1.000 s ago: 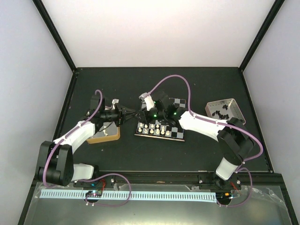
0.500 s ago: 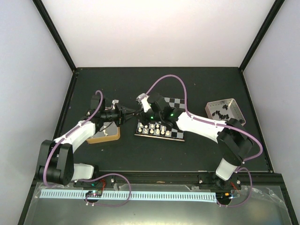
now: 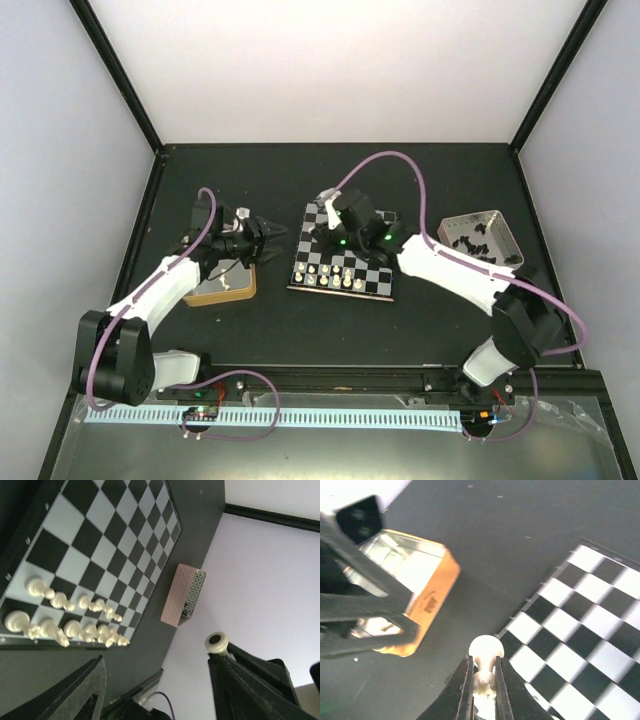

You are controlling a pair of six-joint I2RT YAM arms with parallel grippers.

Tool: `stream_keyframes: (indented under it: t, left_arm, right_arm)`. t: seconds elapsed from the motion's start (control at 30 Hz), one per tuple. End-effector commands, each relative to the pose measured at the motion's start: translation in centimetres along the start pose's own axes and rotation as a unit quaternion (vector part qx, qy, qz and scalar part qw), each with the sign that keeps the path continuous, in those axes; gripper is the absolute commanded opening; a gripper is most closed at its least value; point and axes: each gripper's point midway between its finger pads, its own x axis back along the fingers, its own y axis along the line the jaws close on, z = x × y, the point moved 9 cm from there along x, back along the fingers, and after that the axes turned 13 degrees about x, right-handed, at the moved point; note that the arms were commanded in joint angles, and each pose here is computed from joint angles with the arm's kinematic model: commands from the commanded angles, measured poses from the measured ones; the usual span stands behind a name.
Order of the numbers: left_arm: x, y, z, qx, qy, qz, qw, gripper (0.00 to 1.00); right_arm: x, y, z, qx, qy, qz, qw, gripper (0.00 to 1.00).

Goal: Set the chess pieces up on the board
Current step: Place the chess piece on the chessboard.

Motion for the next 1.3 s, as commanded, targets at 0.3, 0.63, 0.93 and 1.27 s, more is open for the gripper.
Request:
stream_keyframes:
  t: [0.3, 0.63, 0.93, 1.27]
  left_arm:
    - [5.5, -2.5, -0.6, -0.220, -0.229, -0.086, 0.944, 0.68]
    - [5.6, -2.1, -1.3, -0.233, -0.236, -0.117, 0.936, 0.68]
    - [5.4, -1.8, -1.9, -0.217, -0.236, -0.124, 0.939, 0.69]
    - [5.4, -1.6, -2.2, -0.213, -0.235, -0.129, 0.940, 0.69]
  right_arm:
    - [5.7, -7.3, 9.6, -0.132, 0.279, 0.141, 0.941, 0.02]
    - [4.4, -7.7, 13.7, -0.149, 0.380, 0.156, 0.900, 0.03]
    - [3.6, -7.6, 14.7, -0.149, 0.404, 0.144, 0.891, 0.06]
    - [2.9, -7.5, 15.4, -0.154, 0.414, 0.129, 0.888, 0.12]
